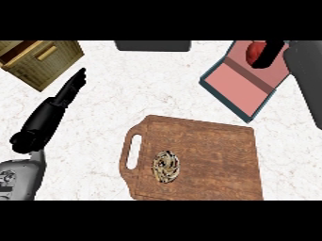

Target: Pick the bell pepper from the cutting board and place it in the cardboard box

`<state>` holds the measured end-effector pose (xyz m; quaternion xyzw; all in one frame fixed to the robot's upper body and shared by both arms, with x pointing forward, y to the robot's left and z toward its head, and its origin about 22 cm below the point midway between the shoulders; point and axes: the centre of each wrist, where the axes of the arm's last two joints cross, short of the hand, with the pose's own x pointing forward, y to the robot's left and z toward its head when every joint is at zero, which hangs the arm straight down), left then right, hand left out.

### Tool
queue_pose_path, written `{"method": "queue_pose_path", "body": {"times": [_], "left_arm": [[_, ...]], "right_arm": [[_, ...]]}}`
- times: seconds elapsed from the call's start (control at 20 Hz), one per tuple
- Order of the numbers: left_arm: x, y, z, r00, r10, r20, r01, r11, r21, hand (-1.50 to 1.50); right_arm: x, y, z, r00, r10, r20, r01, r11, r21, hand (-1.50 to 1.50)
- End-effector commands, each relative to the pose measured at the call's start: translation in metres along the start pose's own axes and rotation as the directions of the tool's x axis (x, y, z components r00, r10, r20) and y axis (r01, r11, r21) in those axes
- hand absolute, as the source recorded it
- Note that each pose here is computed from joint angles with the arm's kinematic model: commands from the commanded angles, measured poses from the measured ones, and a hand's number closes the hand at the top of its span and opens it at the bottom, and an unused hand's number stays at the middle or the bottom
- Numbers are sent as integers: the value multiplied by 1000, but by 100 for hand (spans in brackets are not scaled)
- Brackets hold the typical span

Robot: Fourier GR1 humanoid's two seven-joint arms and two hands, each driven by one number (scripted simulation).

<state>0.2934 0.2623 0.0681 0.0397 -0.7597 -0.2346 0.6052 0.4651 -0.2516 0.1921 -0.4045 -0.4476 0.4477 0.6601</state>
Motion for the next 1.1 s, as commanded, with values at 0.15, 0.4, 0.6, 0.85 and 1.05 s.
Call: {"method": "queue_pose_path", "body": {"times": [0.15,0.4,0.6,0.85,1.05], "left_arm": [[-8,-6,-1,1000,2,-4,-2,1000,2,0],[-5,-4,4,1000,0,-1,0,1000,5,0],[1,-1,-1,1000,11,2,-12,1000,17,0],[1,15,-3,1000,0,0,0,1000,1,0],[-1,3,0,1000,8,17,-8,1000,5,0]], "right_arm": [[-30,3,-3,979,-87,184,66,991,119,-150],[-22,-20,4,827,-417,378,478,875,-79,-150],[-37,-10,-1,540,-743,395,826,558,-80,-150],[-84,-15,1,382,-846,372,924,353,-147,-150],[-112,-10,2,356,-843,402,933,296,-205,-150]]}}
